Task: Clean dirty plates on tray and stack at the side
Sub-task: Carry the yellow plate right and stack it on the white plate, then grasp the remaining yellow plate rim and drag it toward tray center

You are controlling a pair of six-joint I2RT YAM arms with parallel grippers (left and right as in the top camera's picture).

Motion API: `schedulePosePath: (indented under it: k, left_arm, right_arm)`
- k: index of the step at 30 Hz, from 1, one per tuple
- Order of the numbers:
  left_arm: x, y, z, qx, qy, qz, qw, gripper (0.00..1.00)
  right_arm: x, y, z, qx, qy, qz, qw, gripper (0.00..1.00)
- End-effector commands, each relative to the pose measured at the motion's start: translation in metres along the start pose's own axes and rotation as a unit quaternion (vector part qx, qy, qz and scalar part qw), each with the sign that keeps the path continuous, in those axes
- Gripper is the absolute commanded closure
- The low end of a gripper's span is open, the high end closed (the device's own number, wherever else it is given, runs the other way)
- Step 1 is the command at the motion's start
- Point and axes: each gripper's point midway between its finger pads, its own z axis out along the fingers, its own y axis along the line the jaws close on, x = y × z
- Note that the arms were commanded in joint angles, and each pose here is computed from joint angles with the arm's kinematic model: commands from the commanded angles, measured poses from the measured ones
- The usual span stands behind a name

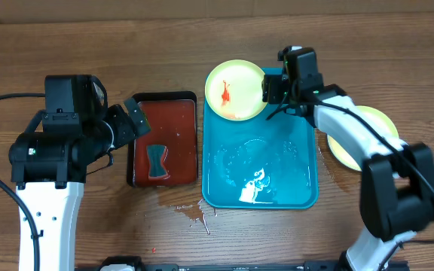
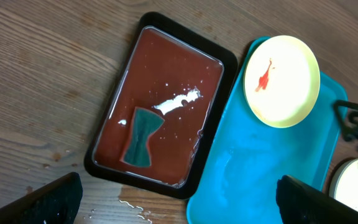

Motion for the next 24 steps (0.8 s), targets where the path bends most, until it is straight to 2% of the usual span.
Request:
schedulePosePath:
  k: [1,3,4,8,9,11,12,18,24]
  left_arm:
    - [-0.003,-0.002,-0.002,0.004,-0.003,0.008,1.0,0.0]
    - [-0.003,-0.002,-0.002,0.004,-0.003,0.008,1.0,0.0]
    - [-0.003,-0.002,-0.002,0.004,-0.003,0.008,1.0,0.0]
    - [-0.003,-0.002,-0.002,0.004,-0.003,0.008,1.0,0.0]
    - [-0.003,-0.002,-0.002,0.004,-0.003,0.008,1.0,0.0]
    - [-0.003,-0.002,-0.002,0.004,-0.003,0.008,1.0,0.0]
    - [-0.003,-0.002,-0.002,0.004,-0.003,0.008,1.0,0.0]
    - [-0.003,-0.002,-0.002,0.004,-0.003,0.008,1.0,0.01]
    - [-0.003,-0.002,-0.002,0.004,-0.003,0.008,1.0,0.0]
  right_arm:
    - [0.01,-0.006,0.023,0.008,0.007,-0.002,1.0,0.31]
    - [0.021,-0.008,0.038,0.009,0.019,-0.002,1.0,0.31]
    - [0.026,-0.008,0.044,0.005,0.026,-0.002,1.0,0.34]
    - [0.044,-0.008,0.06,-0.004,0.051,0.0,0.999,0.54]
    - [0.046,-0.008,0.06,-0.004,0.052,0.0,0.999,0.62]
    - [0.046,-0.009,0.06,-0.004,0.052,0.0,0.999,0.88]
    - [0.043,-0.008,0.057,-0.004,0.051,0.0,0.999,0.96]
    - [0.013,0.0,0.008,-0.01,0.026,0.001,1.0,0.96]
    - [-0.019,0.013,-0.088,-0.021,-0.014,-0.001,1.0,0.96]
